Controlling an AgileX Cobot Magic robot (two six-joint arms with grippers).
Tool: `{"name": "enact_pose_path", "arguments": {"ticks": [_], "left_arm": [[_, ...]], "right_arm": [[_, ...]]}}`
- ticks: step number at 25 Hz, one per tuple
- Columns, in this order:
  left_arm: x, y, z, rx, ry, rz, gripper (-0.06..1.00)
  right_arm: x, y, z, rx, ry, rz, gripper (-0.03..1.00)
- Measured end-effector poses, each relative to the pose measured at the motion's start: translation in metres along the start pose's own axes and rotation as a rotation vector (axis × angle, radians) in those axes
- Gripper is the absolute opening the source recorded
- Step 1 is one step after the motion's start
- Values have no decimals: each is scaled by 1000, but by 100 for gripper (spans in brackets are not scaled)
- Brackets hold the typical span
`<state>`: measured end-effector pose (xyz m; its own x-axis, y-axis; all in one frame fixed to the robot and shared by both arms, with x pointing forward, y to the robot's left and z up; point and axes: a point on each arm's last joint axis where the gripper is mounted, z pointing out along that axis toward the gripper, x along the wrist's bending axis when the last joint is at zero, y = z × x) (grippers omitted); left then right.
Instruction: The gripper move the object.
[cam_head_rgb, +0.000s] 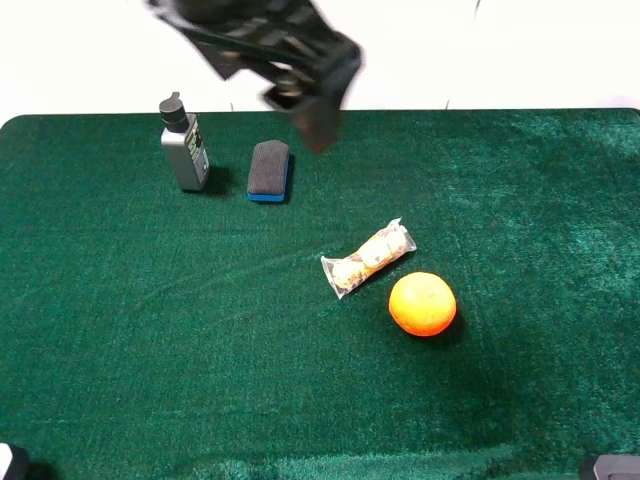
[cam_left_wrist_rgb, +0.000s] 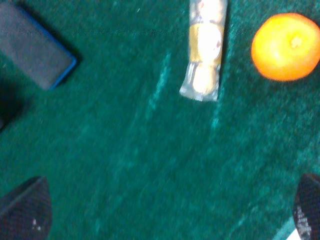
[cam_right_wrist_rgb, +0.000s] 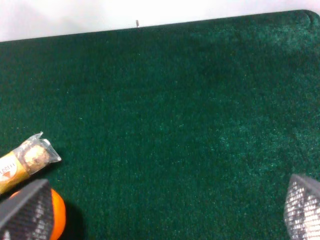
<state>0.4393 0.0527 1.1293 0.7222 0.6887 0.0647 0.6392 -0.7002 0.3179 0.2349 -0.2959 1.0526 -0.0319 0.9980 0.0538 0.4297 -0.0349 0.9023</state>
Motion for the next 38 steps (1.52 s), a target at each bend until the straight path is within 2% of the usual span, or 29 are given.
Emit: {"name": "enact_pose_path", "arguments": {"ticks": [6, 11, 21, 24, 30, 34, 38], "left_arm": [[21, -58, -28, -24, 27, -65, 98], [29, -111, -46, -67, 56, -100, 98], [39, -206, -76, -260, 78, -196, 98], [46, -229, -73, -279, 110, -270, 98], [53, -270, -58, -286, 212, -479, 98], [52, -294, -47, -295, 281, -609, 98], [46, -313, -31, -324, 341, -683, 98]], "right_arm": [[0, 0, 0, 0, 0, 0, 69], [0, 0, 0, 0, 0, 0, 69], [0, 0, 0, 0, 0, 0, 69], [0, 0, 0, 0, 0, 0, 69], [0, 0, 0, 0, 0, 0, 69], [0, 0, 0, 0, 0, 0, 69], [0, 0, 0, 0, 0, 0, 69]]}}
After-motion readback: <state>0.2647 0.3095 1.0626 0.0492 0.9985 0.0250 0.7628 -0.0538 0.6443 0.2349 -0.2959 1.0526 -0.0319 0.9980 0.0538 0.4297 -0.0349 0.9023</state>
